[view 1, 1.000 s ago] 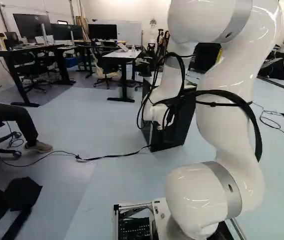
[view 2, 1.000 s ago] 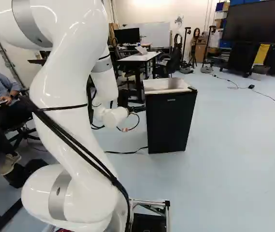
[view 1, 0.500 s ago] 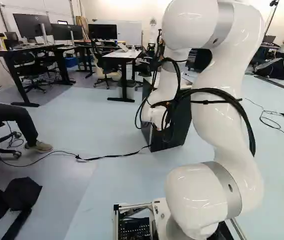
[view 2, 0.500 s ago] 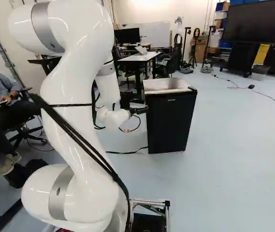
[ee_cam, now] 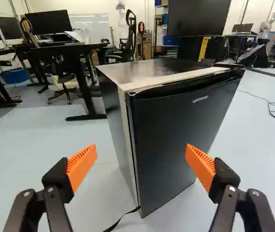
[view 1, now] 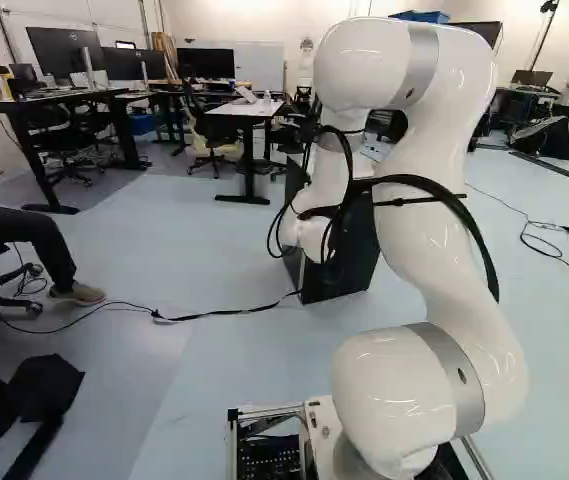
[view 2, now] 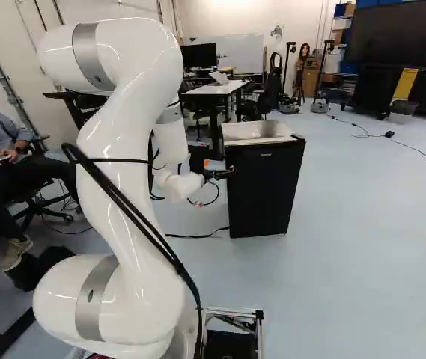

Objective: Open the fridge door

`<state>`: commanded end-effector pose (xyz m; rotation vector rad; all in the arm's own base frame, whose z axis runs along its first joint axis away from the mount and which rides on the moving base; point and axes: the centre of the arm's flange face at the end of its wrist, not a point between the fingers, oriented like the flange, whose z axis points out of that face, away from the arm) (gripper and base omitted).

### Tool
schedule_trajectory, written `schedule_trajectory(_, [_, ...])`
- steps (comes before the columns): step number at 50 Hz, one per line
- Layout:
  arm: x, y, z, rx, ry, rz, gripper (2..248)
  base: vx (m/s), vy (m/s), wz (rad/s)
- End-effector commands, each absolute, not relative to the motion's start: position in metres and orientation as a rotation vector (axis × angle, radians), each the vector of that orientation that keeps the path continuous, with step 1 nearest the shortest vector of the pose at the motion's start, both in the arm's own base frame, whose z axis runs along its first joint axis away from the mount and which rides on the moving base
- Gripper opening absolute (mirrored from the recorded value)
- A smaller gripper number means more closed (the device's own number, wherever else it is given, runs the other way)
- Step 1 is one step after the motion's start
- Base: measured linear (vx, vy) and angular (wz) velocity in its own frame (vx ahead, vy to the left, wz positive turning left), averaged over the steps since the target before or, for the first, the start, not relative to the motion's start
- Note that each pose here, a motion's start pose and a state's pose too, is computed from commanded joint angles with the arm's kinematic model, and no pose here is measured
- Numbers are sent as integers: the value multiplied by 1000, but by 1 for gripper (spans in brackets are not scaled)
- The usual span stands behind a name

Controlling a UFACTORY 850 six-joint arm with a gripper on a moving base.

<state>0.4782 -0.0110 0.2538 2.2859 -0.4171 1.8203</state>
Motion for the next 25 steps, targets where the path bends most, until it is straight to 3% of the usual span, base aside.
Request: schedule_trajectory(25, [497,-9,249,2258,-446,1832,247,0,0,0])
